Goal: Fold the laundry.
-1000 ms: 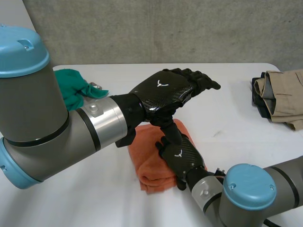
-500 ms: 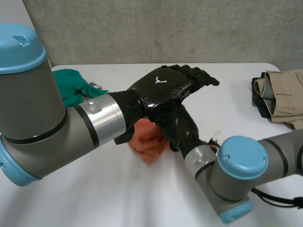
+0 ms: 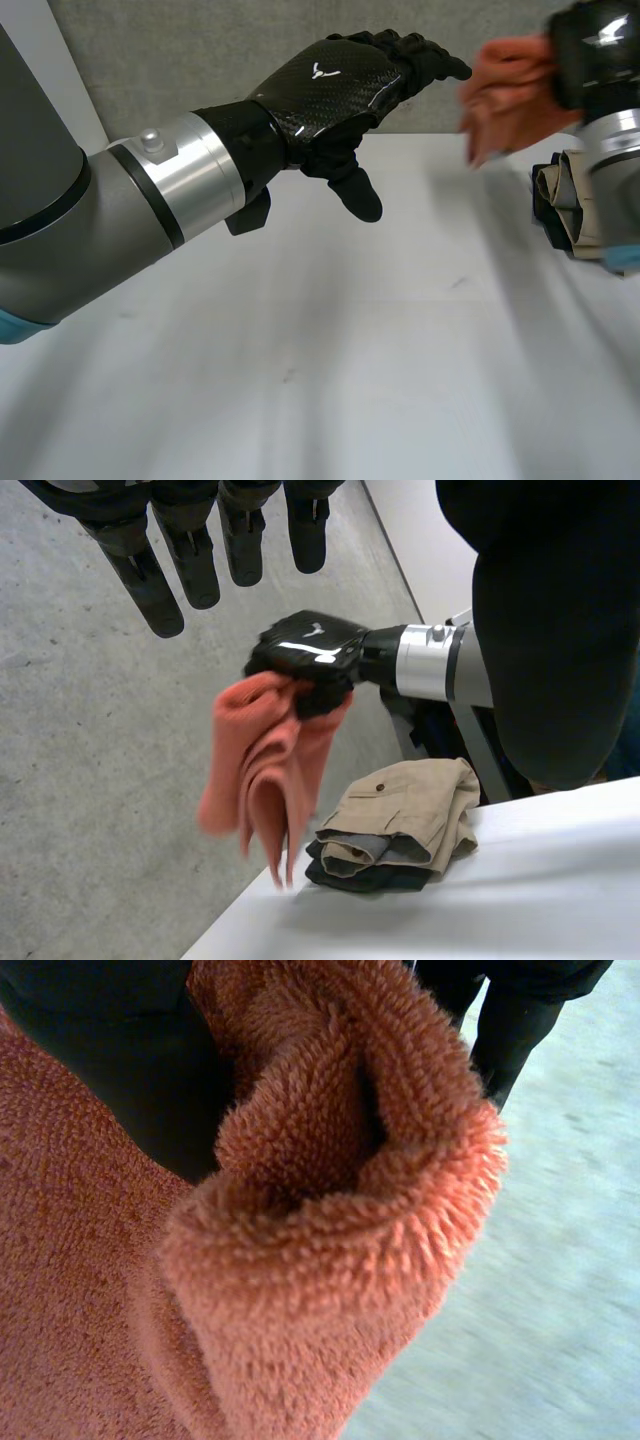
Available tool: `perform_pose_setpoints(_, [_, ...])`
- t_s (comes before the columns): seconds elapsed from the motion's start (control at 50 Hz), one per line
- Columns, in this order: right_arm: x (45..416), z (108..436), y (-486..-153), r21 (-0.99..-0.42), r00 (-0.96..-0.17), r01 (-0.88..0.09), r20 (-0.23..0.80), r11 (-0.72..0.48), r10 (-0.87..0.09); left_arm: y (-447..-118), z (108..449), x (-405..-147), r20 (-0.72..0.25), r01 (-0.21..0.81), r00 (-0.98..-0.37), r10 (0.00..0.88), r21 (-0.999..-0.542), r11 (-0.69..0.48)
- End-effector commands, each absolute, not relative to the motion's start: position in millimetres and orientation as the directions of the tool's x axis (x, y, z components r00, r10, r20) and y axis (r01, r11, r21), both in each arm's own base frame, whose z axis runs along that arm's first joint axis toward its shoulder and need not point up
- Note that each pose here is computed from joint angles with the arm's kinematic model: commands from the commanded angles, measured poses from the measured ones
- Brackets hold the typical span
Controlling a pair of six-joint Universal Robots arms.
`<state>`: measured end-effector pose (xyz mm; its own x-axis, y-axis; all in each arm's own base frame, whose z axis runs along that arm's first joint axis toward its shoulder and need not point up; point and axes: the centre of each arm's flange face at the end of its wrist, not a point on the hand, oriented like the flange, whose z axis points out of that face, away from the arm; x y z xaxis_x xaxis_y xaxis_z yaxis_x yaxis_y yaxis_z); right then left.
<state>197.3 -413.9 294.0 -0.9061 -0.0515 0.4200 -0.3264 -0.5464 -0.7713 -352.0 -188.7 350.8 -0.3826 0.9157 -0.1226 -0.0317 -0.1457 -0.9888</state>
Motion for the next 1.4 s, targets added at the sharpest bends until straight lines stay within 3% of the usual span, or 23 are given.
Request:
perform_pose_setpoints(0.02, [100,258,-470,-0.747,-0.895,-0.388,0.446,-0.540,0.026,-188,344,-353,-0.110,-0.020,-0.377,0.919,-0.992,-0.128])
perform_pose_setpoints(0.06, [84,240,-480,-0.746,-0.886,-0.405,0.463,-0.529,0.026,-188,339,-354,-0.103,-0.010,-0.375,0.921,-0.993,-0.115])
perform_pose_setpoints(0.2, [33,129,-504,-0.811,-0.860,-0.428,0.501,-0.398,-0.097,-191,322,-357,-0.076,0.018,-0.371,0.926,-0.997,-0.074])
perform_pose_setpoints(0.24, [28,108,-501,-0.823,-0.850,-0.441,0.512,-0.358,-0.128,-192,318,-358,-0.070,0.025,-0.370,0.926,-0.998,-0.065])
perform_pose_setpoints(0.3, [28,102,-497,-0.824,-0.840,-0.462,0.525,-0.327,-0.136,-193,315,-358,-0.065,0.030,-0.372,0.926,-0.998,-0.058])
perform_pose_setpoints(0.38, [27,120,-487,-0.831,-0.842,-0.480,0.527,-0.279,-0.121,-193,315,-358,-0.064,0.031,-0.372,0.926,-0.998,-0.057])
perform_pose_setpoints(0.5, [36,197,-456,-0.856,-0.867,-0.436,0.482,-0.279,-0.123,-191,319,-357,-0.071,0.024,-0.371,0.926,-0.998,-0.067])
perform_pose_setpoints(0.62, [41,234,-432,-0.878,-0.888,-0.402,0.443,-0.260,-0.126,-189,321,-357,-0.069,0.023,-0.368,0.927,-0.998,-0.065])
perform_pose_setpoints(0.68, [22,250,-421,-0.894,-0.906,-0.406,0.421,-0.190,-0.046,-186,320,-357,-0.067,0.025,-0.363,0.929,-0.998,-0.062])
perform_pose_setpoints(0.74, [-8,277,-410,-0.900,-0.901,-0.427,0.415,-0.086,0.129,-183,321,-357,-0.067,0.024,-0.359,0.931,-0.998,-0.063])
perform_pose_setpoints(0.84, [-35,313,-406,-0.848,-0.784,-0.527,0.511,0.057,0.353,-182,330,-356,-0.078,0.002,-0.362,0.929,-0.997,-0.083])
perform_pose_setpoints(0.88, [-38,338,-407,-0.815,-0.720,-0.577,0.539,0.053,0.437,-183,337,-356,-0.077,-0.016,-0.366,0.928,-0.996,-0.089])
perform_pose_setpoints(0.92, [-28,355,-409,-0.800,-0.710,-0.600,0.529,-0.007,0.465,-185,356,-354,-0.066,-0.069,-0.391,0.918,-0.992,-0.101])
perform_pose_setpoints(1.0, [47,384,-412,-0.760,-0.785,-0.595,0.480,-0.262,0.391,-197,388,-347,-0.035,-0.176,-0.474,0.880,-0.975,-0.133])
perform_pose_setpoints(1.04, [89,406,-399,-0.709,-0.823,-0.566,0.451,-0.421,0.346,-206,401,-342,-0.023,-0.223,-0.526,0.850,-0.961,-0.164])
perform_pose_setpoints(1.06, [101,411,-393,-0.691,-0.832,-0.554,0.446,-0.464,0.328,-213,407,-337,-0.013,-0.244,-0.564,0.826,-0.953,-0.182])
perform_pose_setpoints(1.08, [111,414,-387,-0.676,-0.841,-0.541,0.444,-0.500,0.310,-234,419,-321,-0.002,-0.269,-0.657,0.754,-0.934,-0.237])
perform_pose_setpoints(1.16, [165,399,-362,-0.639,-0.864,-0.469,0.477,-0.609,0.164,-275,424,-285,0.014,-0.246,-0.798,0.603,-0.920,-0.304])
perform_pose_setpoints(1.18, [189,386,-351,-0.636,-0.862,-0.430,0.501,-0.641,0.081,-284,423,-277,0.012,-0.231,-0.820,0.572,-0.921,-0.313])
perform_pose_setpoints(1.2, [201,379,-344,-0.636,-0.857,-0.411,0.514,-0.653,0.039,-305,419,-257,-0.002,-0.189,-0.865,0.501,-0.925,-0.330])
perform_pose_setpoints(1.26, [241,347,-319,-0.675,-0.831,-0.347,0.543,-0.651,-0.120,-335,403,-229,-0.051,-0.089,-0.919,0.390,-0.939,-0.332])
perform_pose_setpoints(1.28, [248,340,-313,-0.689,-0.824,-0.337,0.546,-0.642,-0.153,-357,383,-216,-0.100,-0.004,-0.941,0.324,-0.952,-0.305])
perform_pose_setpoints(1.4, [277,270,-283,-0.797,-0.756,-0.356,0.552,-0.488,-0.351,-414,298,-190,-0.332,0.304,-0.928,0.170,-0.937,-0.169])
